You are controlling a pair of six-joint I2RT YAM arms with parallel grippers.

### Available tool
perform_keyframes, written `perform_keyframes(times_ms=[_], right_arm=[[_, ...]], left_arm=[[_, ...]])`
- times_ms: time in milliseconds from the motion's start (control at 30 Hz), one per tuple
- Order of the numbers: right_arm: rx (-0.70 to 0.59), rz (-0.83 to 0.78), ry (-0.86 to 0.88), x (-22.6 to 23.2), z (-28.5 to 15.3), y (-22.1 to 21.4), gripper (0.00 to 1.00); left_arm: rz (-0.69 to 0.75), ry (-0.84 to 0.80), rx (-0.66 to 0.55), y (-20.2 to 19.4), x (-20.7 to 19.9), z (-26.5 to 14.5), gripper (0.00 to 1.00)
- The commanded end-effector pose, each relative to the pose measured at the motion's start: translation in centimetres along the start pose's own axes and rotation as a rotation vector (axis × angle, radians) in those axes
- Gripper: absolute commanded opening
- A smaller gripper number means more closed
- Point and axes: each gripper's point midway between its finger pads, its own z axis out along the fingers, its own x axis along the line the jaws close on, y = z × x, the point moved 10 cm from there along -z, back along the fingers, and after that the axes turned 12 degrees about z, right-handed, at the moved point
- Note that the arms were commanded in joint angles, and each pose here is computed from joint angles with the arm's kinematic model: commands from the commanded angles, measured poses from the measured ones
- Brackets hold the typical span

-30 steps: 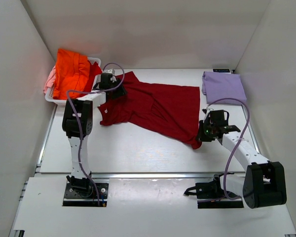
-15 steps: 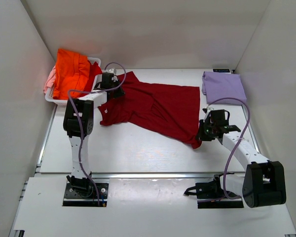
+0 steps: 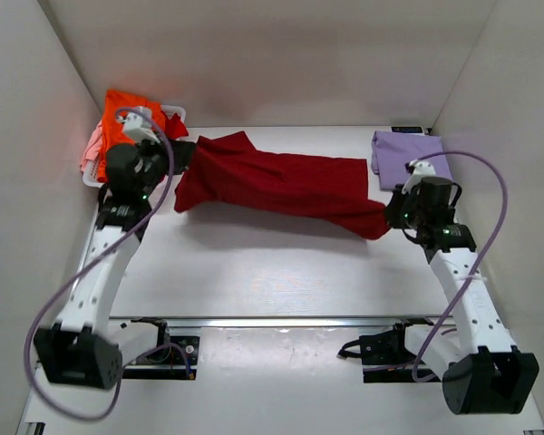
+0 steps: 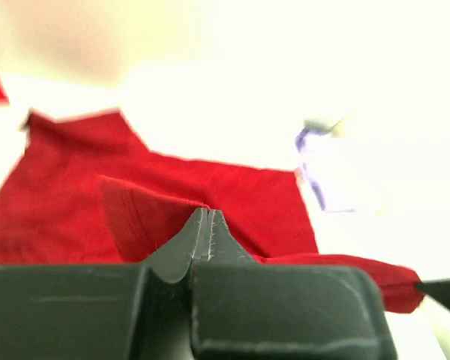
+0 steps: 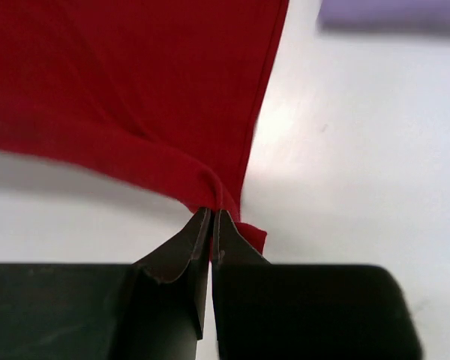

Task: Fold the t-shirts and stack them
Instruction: Flatten out the tshirt

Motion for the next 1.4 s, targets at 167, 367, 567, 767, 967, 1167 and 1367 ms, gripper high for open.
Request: perform_keyframes(times_ms=[167, 367, 567, 767, 967, 1167, 1367], right_arm=[[-0.377, -0.097, 0.023, 2.9, -7.6, 6.8, 0.01], [-0.602, -0.092, 0.106, 5.0, -15.6, 10.5, 0.00], [-0.649, -0.142, 0.193, 7.6, -18.8, 13.7, 0.00], [-0.507, -0.180, 0.224, 8.0, -12.5, 16.2, 0.00], [-0.294, -0.209, 0.176, 6.7, 0.0, 17.2, 0.00], [-0.323, -0.247, 0.094, 7.9, 4.4, 23.5, 0.00], [-0.669, -0.282, 0.123, 11.7, -5.2, 30.4, 0.00]], left_arm=[[0.159, -0.050, -0.220, 8.4, -5.2, -9.4, 0.00], [0.240, -0.038, -0.425, 17.0, -9.1, -15.5, 0.00], [0.255, -0.044, -0.477, 19.9, -10.4, -16.3, 0.00], [0.229, -0.035, -0.332, 17.5, -7.3, -8.6, 0.00], [0.192, -0.048, -0.076, 11.7, -2.0, 2.6, 0.00], [0.176, -0.059, -0.103, 15.5, 0.1, 9.3, 0.00], [0.189, -0.121, -0.412, 24.5, -0.9, 3.2, 0.00]])
